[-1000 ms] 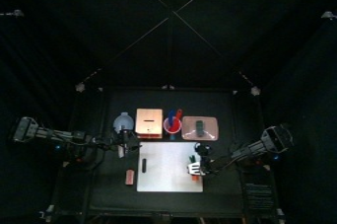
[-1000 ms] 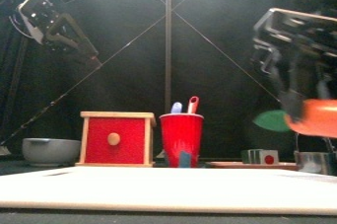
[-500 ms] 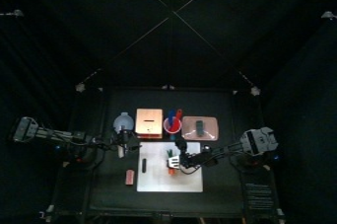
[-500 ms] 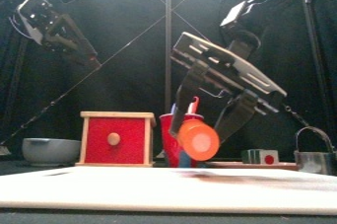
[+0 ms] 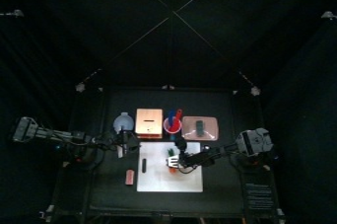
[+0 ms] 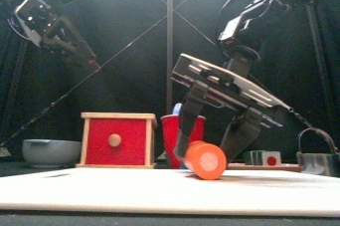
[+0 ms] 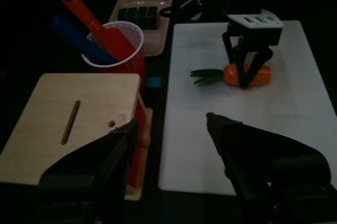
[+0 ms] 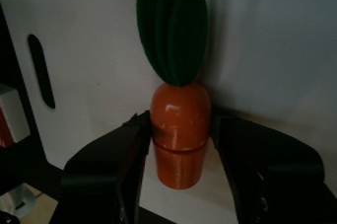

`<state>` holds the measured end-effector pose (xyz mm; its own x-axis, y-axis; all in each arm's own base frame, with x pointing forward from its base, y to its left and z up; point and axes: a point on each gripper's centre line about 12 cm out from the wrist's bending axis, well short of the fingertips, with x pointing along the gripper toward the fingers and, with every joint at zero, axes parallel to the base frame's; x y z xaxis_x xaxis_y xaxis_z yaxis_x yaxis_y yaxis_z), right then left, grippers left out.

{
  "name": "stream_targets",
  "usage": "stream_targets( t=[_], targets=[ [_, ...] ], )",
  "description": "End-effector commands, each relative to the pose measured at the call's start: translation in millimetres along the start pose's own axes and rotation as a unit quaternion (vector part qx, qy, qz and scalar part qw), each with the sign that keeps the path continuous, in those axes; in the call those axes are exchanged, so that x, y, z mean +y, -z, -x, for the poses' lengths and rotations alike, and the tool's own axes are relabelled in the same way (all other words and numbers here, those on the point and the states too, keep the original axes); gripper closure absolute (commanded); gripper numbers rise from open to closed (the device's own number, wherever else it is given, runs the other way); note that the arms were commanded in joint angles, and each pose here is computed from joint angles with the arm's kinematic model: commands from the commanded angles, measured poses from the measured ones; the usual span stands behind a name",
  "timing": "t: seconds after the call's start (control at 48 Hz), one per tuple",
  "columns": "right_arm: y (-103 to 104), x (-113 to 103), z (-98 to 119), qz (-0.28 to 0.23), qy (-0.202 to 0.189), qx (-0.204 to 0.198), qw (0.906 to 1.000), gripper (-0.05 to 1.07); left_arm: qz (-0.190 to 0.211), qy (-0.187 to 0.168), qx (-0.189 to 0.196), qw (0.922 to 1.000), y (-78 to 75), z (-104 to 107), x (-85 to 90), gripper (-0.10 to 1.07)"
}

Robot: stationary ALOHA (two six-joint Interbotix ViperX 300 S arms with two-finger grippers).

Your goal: Put carrot onto cutting board

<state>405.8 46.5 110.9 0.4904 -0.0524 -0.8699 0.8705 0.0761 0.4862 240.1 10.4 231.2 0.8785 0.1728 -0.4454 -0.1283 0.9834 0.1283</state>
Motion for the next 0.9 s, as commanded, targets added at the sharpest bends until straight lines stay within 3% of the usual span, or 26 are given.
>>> stream_targets(
  t=[0.0, 0.167, 0.646, 0.875],
  targets=[
    [-1, 12, 10, -0.002, -0.017, -0.001, 0.9999, 0.16, 0.0, 0.0, -0.009, 1.0, -6.0, 1, 0.5, 0.06],
    [-1, 12, 10, -0.003, -0.014, -0.002, 0.9999, 0.1, 0.0, 0.001, -0.012, 0.9999, -6.8, 2, 0.4, 0.06],
    [-3, 22, 15, 0.005, -0.023, -0.009, 0.9997, 0.09, 0.0, 0.005, -0.013, 0.9999, -7.2, 2, -0.6, 0.06],
    [-9, 30, 38, 0.036, -0.044, -0.028, 0.998, 0.09, 0.0, 0.007, -0.018, 0.9998, -11.0, 3, -1.4, 0.06]
  ],
)
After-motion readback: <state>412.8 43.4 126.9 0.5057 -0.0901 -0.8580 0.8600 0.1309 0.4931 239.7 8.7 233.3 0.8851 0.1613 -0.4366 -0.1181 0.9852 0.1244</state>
